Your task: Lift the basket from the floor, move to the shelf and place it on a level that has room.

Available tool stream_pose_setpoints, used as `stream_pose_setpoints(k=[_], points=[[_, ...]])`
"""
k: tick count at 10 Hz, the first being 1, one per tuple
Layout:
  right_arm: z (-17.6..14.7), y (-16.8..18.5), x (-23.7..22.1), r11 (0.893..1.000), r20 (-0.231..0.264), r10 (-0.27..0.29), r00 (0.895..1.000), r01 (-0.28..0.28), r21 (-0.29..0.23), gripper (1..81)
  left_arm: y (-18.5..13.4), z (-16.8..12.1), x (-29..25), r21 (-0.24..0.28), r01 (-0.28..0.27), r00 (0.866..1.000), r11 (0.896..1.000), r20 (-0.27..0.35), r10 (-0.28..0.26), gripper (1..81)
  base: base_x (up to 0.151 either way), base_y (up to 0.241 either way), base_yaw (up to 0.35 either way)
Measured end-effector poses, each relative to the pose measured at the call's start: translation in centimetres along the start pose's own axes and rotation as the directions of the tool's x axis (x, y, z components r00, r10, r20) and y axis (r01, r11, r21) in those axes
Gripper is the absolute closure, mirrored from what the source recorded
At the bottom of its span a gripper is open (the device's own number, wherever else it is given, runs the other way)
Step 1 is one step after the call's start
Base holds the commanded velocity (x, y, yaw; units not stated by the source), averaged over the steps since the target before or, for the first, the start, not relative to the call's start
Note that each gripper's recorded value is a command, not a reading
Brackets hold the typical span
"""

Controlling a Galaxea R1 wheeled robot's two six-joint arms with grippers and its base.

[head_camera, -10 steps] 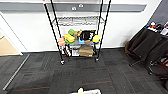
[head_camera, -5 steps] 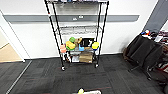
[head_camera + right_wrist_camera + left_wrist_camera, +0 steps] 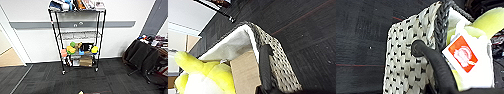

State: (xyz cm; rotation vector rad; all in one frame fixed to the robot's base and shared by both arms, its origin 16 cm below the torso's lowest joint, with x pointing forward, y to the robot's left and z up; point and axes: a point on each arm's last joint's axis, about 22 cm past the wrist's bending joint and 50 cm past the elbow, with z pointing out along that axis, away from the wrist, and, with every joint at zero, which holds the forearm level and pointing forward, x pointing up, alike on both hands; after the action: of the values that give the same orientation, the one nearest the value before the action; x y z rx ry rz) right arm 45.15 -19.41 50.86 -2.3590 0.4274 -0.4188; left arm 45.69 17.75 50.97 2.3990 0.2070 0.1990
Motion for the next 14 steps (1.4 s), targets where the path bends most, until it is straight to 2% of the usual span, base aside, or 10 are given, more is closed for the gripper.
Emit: stream_pose_setpoints(k=[5, 7, 9, 14], points=[[-2.4, -1.4, -3.3, 0.999, 0.049, 0.029, 0.998, -0.029, 0.014, 81.1, -0.2, -3.5, -3.4, 0.004, 0.034, 0.999, 0.999, 0.035, -0.034, 81.1, 0.000, 0.000, 0.000], [-3.2, -1.5, -4.4, 0.999, 0.059, 0.040, 0.997, -0.040, 0.010, 81.1, 0.1, -3.7, -4.6, 0.004, 0.044, 0.998, 0.999, 0.043, -0.044, 81.1, 0.000, 0.000, 0.000], [-4.4, -1.8, -4.9, 0.999, 0.058, 0.036, 0.998, -0.037, 0.008, 81.1, 1.0, -4.5, -5.5, -0.002, 0.039, 0.998, 0.999, 0.050, -0.039, 81.1, 0.000, 0.000, 0.000], [-7.8, -4.2, -5.3, 1.000, 0.019, 0.002, 1.000, -0.003, 0.029, 81.1, 3.5, -7.5, -6.7, -0.014, 0.005, 1.000, 1.000, 0.009, -0.005, 81.1, 0.000, 0.000, 0.000]])
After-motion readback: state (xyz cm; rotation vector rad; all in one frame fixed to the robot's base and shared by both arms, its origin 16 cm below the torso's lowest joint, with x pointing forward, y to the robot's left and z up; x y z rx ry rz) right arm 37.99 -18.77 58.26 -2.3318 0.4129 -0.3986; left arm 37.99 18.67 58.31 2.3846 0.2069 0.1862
